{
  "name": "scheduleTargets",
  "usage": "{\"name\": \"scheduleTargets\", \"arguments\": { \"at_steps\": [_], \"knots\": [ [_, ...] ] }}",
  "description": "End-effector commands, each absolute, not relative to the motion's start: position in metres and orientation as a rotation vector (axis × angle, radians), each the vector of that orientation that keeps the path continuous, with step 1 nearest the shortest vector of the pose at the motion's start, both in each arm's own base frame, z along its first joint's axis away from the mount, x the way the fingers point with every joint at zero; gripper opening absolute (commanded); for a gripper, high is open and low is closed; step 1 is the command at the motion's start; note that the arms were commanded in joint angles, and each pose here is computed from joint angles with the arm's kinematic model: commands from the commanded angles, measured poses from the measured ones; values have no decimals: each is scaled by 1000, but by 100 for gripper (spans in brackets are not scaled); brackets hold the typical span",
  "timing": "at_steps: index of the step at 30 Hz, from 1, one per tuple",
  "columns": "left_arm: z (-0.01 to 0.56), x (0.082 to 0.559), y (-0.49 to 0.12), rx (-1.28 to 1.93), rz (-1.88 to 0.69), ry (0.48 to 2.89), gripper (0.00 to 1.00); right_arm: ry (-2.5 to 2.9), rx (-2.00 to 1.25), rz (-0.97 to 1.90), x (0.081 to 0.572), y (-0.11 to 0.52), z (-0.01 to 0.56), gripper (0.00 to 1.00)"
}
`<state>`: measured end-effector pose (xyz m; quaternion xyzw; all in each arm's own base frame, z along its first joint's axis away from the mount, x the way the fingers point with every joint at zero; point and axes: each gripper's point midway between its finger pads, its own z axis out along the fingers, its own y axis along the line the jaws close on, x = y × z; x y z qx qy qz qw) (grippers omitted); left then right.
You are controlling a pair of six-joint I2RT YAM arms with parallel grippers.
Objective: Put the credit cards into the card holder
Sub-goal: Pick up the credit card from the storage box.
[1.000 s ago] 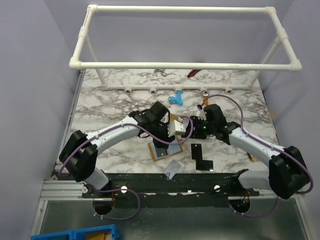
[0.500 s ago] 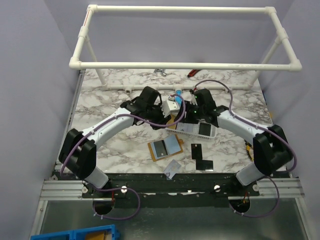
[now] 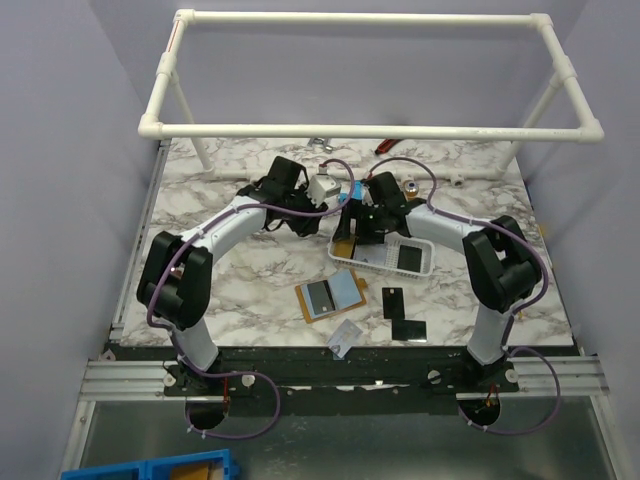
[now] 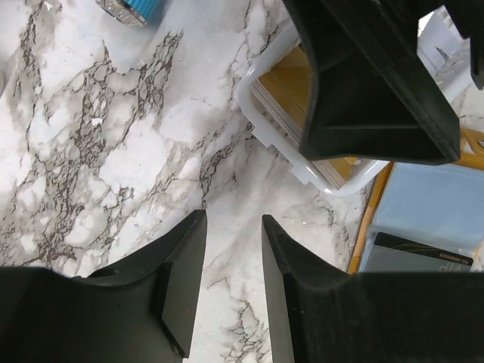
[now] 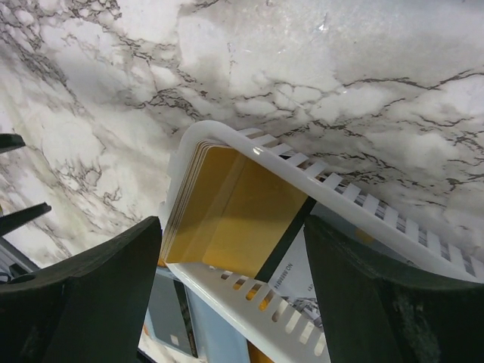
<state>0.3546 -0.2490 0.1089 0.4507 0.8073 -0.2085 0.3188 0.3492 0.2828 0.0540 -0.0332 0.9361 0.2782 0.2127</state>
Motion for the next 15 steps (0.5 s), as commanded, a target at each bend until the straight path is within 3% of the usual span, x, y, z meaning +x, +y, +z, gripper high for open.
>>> {"name": "scheduleTargets", "arguments": {
  "at_steps": [1,15],
  "knots": [
    [123,358,-250,1165,-559,2082,36,2599,-85,775,347,290,59,80],
    [134,344,-261,1179,-644,2073,36,2581,133,429,337,202,66,76]
  ]
}}
